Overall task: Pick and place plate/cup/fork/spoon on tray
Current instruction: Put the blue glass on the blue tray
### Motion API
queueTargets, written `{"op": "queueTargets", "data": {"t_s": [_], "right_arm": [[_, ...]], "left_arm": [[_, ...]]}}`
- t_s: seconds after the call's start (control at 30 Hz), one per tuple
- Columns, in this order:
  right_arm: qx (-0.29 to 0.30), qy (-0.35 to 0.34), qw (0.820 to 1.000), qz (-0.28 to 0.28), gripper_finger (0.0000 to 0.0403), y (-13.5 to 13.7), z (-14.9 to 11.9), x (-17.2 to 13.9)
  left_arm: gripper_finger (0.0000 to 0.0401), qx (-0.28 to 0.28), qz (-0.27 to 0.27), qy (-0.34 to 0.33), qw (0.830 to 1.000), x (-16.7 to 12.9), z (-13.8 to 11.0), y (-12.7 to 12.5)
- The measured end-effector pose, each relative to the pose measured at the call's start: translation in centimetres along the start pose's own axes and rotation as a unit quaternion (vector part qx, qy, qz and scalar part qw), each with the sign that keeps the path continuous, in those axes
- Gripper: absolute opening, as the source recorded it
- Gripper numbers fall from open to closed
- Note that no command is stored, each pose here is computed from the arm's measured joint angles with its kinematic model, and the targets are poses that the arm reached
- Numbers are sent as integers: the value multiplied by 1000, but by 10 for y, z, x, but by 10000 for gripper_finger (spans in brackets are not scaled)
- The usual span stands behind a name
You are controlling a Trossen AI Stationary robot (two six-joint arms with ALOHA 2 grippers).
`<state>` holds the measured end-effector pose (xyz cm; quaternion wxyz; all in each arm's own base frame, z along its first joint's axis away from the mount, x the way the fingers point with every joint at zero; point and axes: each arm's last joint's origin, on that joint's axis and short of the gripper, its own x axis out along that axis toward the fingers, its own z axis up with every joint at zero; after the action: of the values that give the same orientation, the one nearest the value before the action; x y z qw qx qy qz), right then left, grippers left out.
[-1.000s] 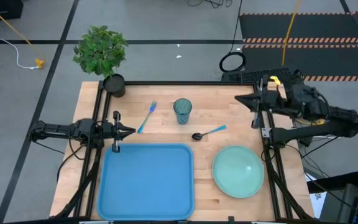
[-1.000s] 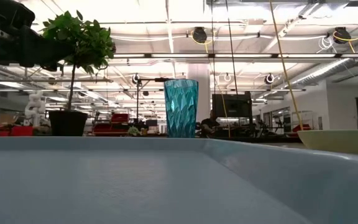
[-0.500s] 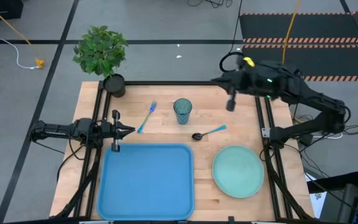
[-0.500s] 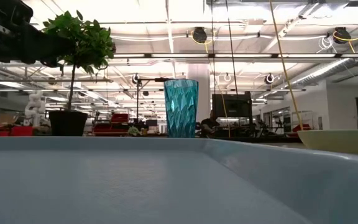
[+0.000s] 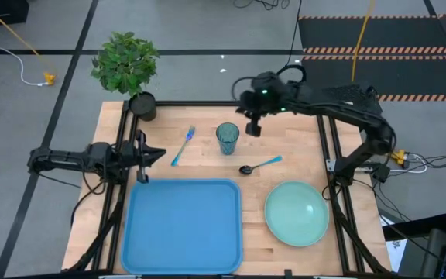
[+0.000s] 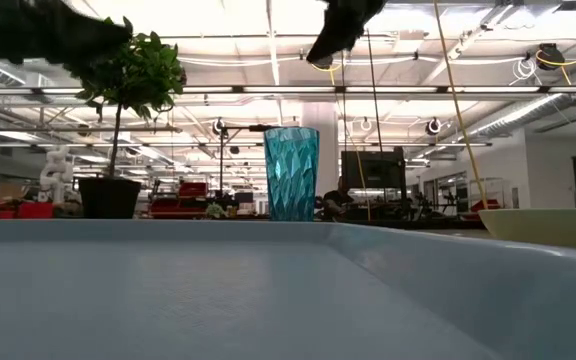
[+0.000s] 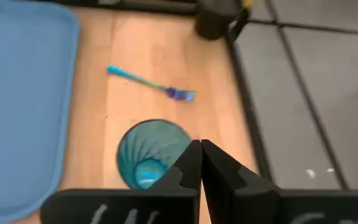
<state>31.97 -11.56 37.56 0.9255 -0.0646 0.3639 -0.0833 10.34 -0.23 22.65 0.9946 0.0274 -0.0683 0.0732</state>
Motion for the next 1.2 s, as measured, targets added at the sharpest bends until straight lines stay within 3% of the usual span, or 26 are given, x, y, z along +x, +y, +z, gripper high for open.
{"op": "queueTargets", "data": {"t_s": [0.3,0.53,0.63,0.77,0.93,1.07,1.2], "right_arm": [[-11,64,997,47,17,16,-9,46],[-12,68,996,61,57,31,-6,49],[-19,67,995,69,71,38,-5,50],[-30,68,994,77,89,46,-7,53],[-32,82,993,82,112,52,-20,66],[-44,89,992,83,131,54,-30,74],[-47,85,992,82,143,55,-36,80]], "left_arm": [[31,49,-7,102,994,39,78,-3],[31,119,-23,179,976,73,130,-6],[31,121,-27,202,972,83,145,-8],[31,106,-28,253,961,95,135,-11],[31,104,-39,305,946,107,98,-19],[31,112,-38,309,944,115,79,-22],[31,123,-34,309,942,120,76,-22]]}}
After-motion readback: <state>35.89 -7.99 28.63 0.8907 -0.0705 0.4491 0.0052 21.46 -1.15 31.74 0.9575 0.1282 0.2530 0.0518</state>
